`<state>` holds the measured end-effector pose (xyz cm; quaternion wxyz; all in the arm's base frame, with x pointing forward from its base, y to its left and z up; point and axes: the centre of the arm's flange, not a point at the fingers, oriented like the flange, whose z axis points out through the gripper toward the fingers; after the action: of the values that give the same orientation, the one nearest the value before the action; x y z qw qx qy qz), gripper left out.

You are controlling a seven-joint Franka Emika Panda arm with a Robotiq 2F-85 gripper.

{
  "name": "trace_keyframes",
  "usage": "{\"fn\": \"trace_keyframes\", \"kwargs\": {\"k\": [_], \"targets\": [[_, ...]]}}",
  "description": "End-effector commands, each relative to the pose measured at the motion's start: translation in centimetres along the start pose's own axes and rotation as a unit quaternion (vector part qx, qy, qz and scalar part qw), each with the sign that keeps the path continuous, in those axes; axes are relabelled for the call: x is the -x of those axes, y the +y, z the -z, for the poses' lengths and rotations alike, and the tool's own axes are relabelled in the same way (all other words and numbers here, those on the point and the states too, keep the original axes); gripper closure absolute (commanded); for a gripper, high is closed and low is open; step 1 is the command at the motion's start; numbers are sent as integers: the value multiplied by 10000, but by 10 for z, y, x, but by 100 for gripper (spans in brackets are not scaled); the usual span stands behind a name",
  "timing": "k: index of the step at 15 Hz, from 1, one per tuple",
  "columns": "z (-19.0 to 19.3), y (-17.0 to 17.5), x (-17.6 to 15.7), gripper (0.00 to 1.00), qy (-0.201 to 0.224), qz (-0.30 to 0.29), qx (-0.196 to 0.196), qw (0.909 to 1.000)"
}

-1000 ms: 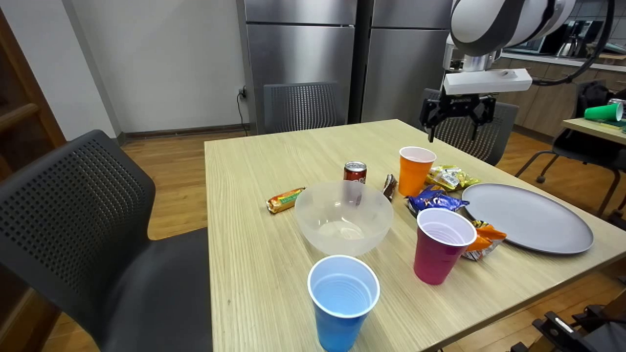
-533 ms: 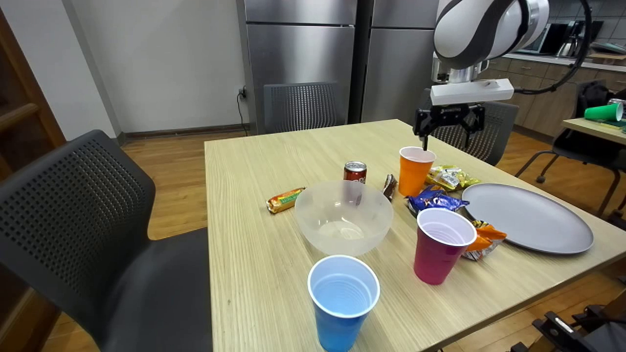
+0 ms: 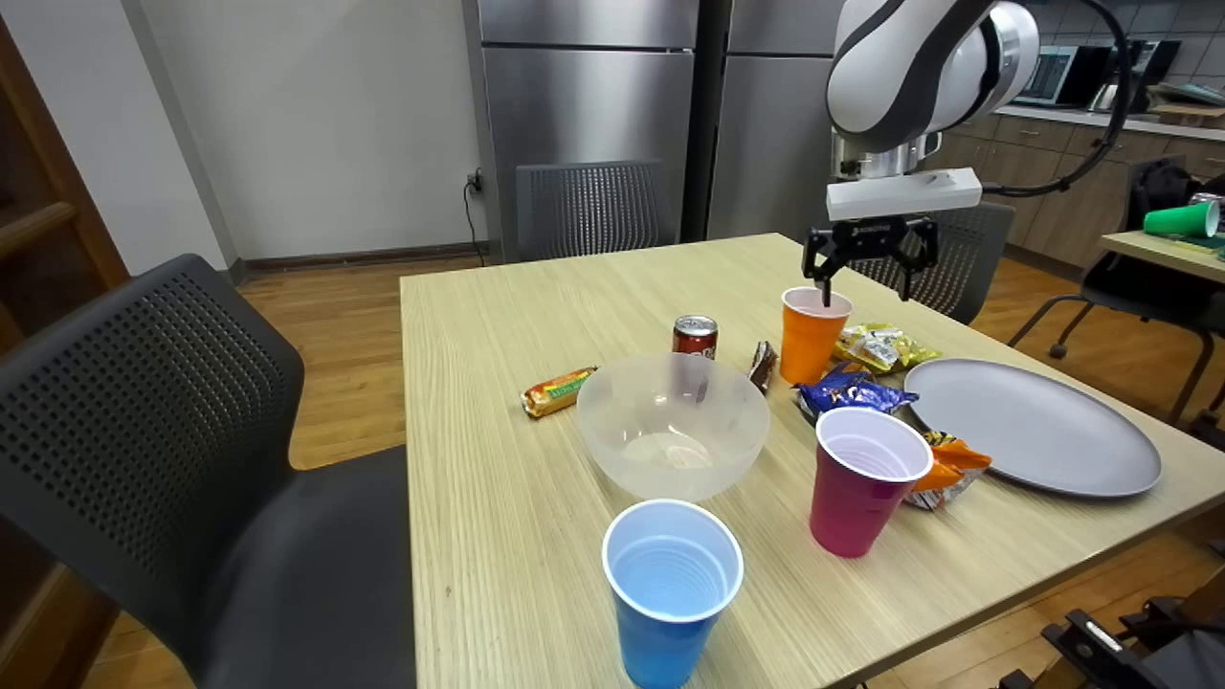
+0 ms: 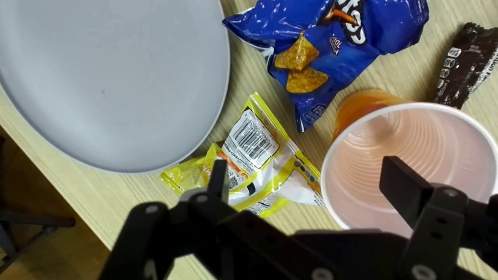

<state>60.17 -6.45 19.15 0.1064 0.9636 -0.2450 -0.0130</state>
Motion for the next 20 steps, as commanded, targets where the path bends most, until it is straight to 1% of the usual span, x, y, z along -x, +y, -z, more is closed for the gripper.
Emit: {"fn": "trace_keyframes", "kwargs": {"k": [1, 7, 8, 9, 10, 11, 19, 20], "targets": [[-2, -10, -11, 0, -156, -190, 133, 9996], [-10, -14, -15, 0, -270, -254, 200, 9991], [-10, -15, -15, 2, -283, -257, 201, 9991], [-11, -15, -15, 26, -296, -259, 200, 9990], [-11, -16, -15, 27, -305, -253, 198, 9990], [-11, -16, -16, 32, -307, -253, 198, 9990], [-13, -18, -14, 95, -339, -229, 197, 9990], [-13, -18, -14, 99, -341, -226, 199, 9990]]}}
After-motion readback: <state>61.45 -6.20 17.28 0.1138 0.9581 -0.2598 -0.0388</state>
